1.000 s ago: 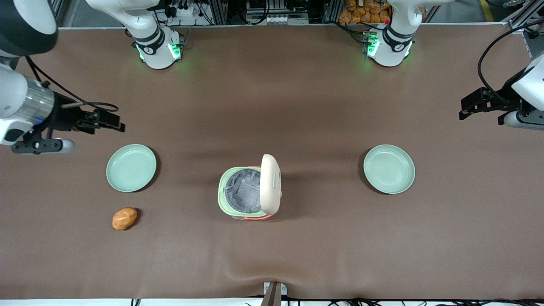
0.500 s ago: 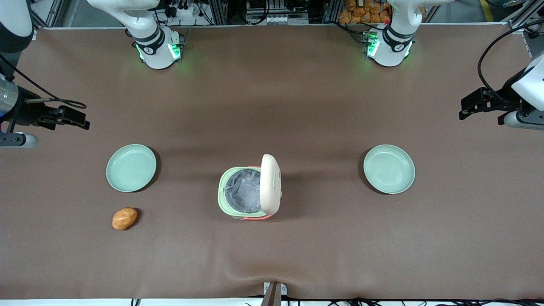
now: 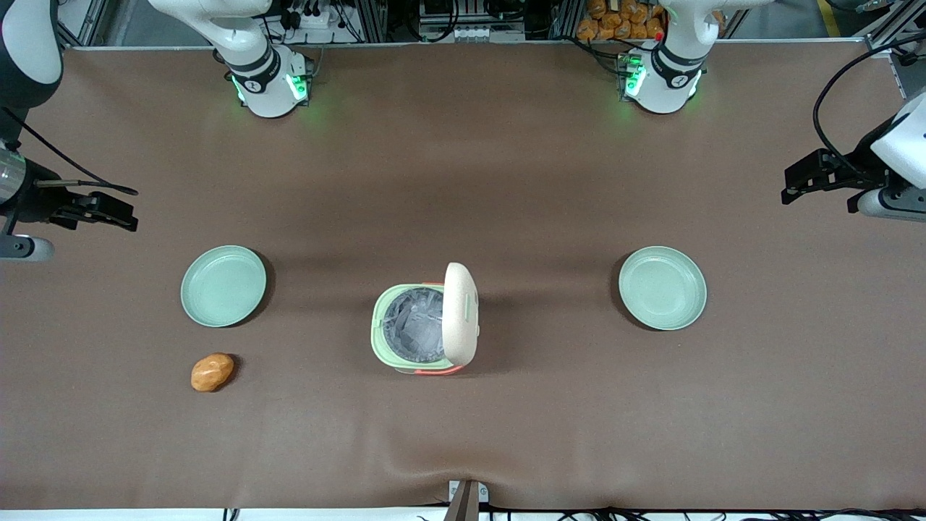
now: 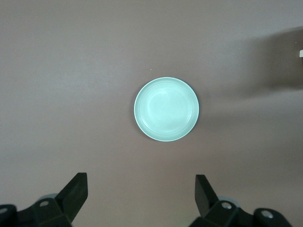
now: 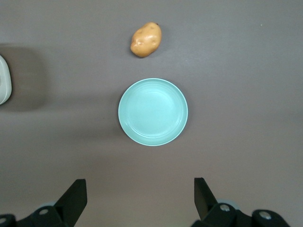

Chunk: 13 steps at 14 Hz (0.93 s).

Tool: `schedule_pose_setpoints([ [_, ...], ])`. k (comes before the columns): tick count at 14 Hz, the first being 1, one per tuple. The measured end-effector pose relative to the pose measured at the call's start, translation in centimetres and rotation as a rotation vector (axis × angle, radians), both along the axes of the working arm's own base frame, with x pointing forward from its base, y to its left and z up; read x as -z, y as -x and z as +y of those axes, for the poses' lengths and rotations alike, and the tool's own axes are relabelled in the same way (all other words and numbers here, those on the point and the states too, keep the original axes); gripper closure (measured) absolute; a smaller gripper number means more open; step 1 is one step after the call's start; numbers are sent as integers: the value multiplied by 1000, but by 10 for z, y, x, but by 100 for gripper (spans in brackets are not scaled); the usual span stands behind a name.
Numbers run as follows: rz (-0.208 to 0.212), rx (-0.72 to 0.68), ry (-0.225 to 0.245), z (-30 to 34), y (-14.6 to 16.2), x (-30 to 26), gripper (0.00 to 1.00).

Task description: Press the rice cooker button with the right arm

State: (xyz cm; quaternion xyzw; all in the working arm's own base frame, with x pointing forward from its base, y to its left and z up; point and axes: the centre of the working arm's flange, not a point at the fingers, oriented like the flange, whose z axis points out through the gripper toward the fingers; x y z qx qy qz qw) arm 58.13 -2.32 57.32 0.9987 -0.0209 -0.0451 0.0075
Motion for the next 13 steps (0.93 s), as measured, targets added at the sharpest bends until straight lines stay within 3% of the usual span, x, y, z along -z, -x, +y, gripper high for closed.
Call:
schedule_pose_setpoints([
  [13, -17, -11, 0, -16, 7, -12, 0],
])
